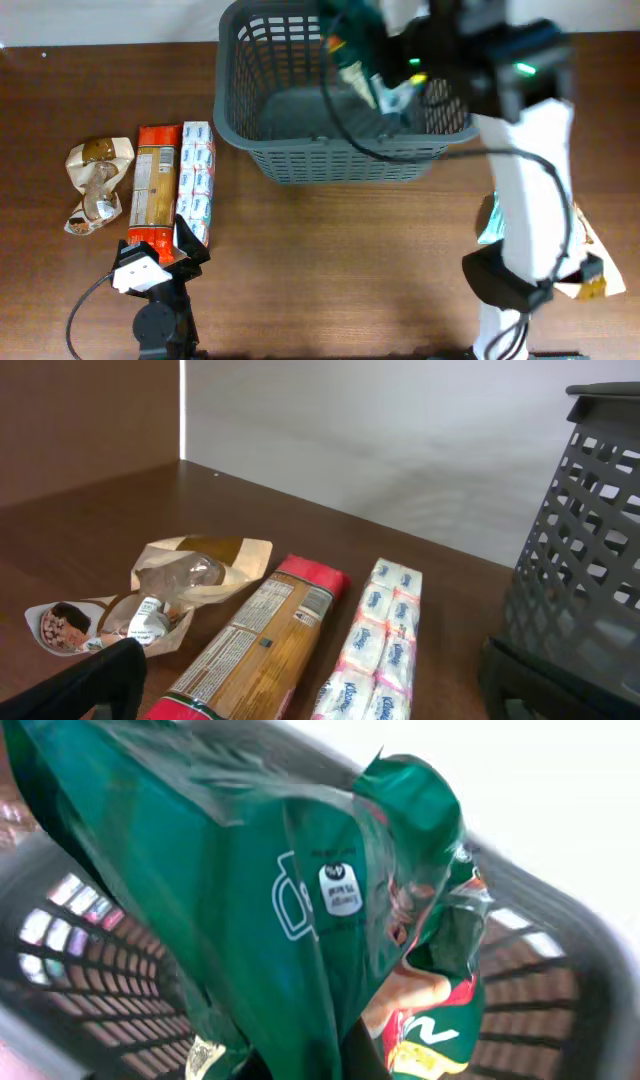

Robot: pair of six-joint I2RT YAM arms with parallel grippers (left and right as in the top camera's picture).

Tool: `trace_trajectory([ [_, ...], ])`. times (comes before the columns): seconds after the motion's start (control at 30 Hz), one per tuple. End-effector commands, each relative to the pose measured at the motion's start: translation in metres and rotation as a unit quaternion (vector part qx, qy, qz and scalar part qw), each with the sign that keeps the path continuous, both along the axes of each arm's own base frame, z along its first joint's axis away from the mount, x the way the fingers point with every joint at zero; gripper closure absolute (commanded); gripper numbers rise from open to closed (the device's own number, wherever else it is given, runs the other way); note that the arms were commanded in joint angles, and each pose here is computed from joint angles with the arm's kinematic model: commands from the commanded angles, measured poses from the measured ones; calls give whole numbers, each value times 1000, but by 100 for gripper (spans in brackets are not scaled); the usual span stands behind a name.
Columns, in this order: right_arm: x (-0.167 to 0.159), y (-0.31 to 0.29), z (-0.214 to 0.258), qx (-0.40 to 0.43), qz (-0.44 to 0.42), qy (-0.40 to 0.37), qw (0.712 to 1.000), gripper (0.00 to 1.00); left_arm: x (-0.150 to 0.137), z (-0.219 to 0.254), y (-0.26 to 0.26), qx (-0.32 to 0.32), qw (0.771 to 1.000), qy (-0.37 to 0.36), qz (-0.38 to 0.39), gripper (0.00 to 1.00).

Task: Pack container
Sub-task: 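Lift the Nescafé pouch with the right gripper and drop it into the basket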

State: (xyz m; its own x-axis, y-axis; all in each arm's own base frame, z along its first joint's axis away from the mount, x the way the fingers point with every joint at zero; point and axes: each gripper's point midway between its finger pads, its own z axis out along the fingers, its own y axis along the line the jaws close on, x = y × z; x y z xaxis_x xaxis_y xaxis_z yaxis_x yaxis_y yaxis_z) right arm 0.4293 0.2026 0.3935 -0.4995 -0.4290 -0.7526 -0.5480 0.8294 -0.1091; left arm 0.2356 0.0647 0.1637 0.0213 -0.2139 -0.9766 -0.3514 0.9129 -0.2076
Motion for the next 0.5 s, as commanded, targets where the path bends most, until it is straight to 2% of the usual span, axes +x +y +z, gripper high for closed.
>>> trace_trajectory([
  [0.0,33,10,-52,-32,-5,26,999,96,0,-1,1,-2,1000,-3,3,1],
  [0.13,49,17,-113,-55,-5,76,996,96,0,-1,1,-2,1000,-3,3,1],
  [0.27,51,17,-169,-77,-4,124,989,96,0,-1,1,-2,1000,-3,3,1],
  [0.3,50,17,-172,-79,-4,128,989,87,0,-1,1,-2,1000,-3,3,1],
  [0.33,50,15,-172,-81,-6,127,988,70,0,-1,1,-2,1000,-3,3,1],
  [0.37,51,14,-170,-84,-9,125,989,49,0,-1,1,-2,1000,-3,3,1],
  [0.47,52,2,-144,-97,-32,95,990,49,0,-1,1,-2,1000,-3,3,1],
])
